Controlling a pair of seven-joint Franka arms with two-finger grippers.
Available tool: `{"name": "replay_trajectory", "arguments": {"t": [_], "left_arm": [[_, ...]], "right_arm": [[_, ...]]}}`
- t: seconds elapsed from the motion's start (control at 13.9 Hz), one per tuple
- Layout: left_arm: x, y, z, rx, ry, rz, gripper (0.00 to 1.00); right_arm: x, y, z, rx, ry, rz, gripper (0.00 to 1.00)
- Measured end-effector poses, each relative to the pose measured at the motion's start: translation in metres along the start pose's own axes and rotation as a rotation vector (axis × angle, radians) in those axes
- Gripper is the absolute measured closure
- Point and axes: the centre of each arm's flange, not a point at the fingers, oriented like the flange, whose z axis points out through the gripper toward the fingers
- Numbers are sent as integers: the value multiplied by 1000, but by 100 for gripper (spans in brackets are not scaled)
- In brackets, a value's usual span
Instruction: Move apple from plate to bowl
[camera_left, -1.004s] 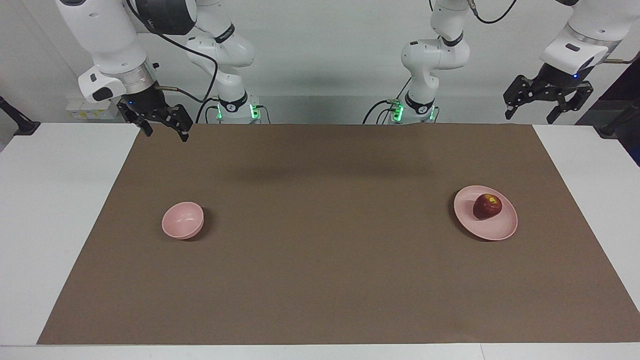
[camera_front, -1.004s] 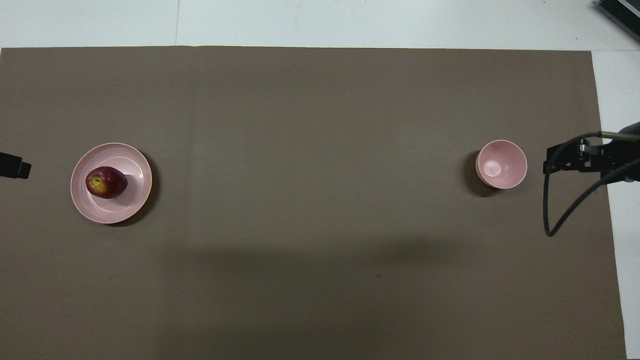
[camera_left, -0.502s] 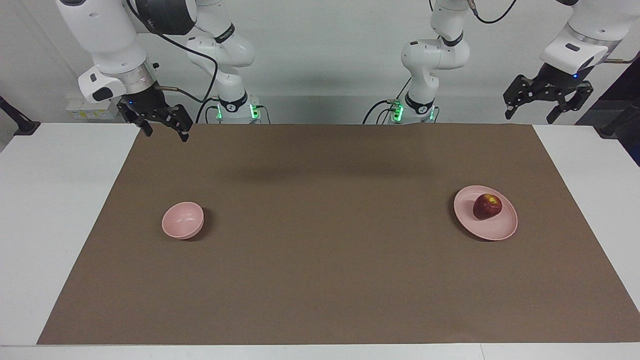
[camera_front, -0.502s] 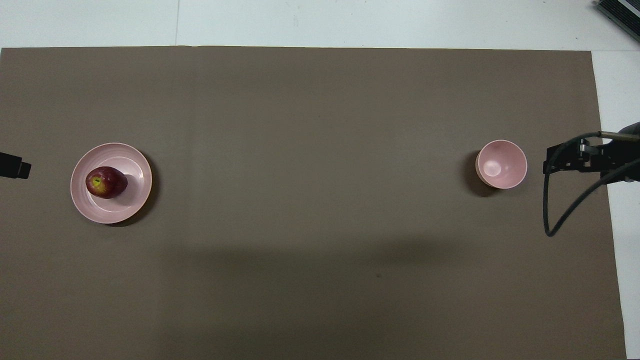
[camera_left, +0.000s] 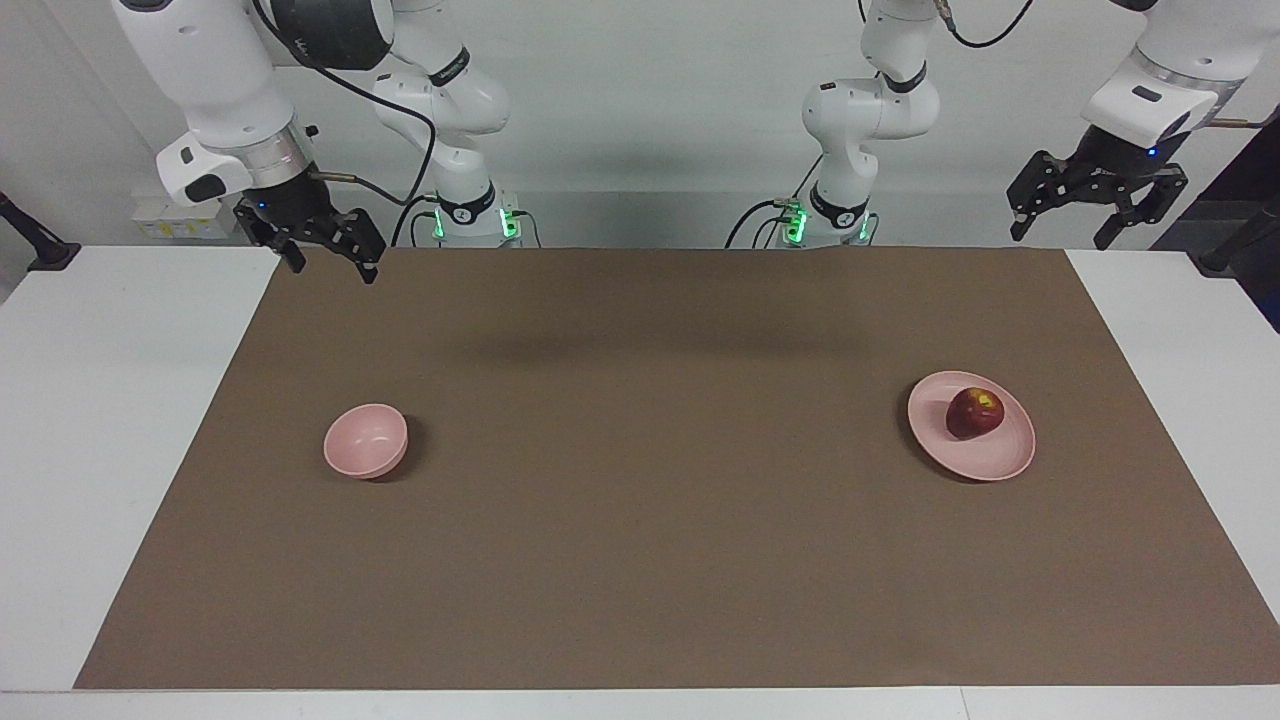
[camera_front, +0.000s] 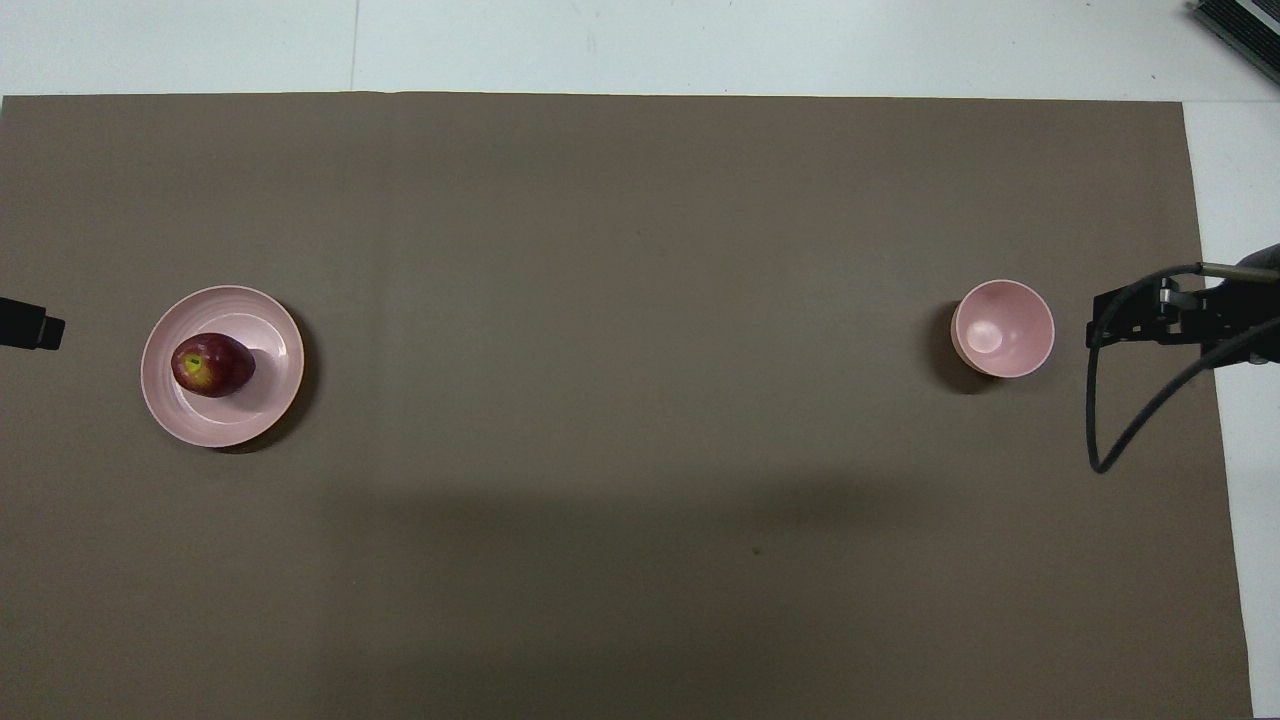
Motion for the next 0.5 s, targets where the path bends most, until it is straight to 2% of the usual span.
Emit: {"name": "replay_trajectory", "arguments": {"t": [0.22, 0.5], "left_arm": [[6, -4, 16, 2, 12, -2, 0], [16, -21, 66, 7, 25, 12, 0]], "right_arm": [[0, 0, 0, 0, 0, 0, 0], [0, 0, 0, 0, 0, 0, 0]]}}
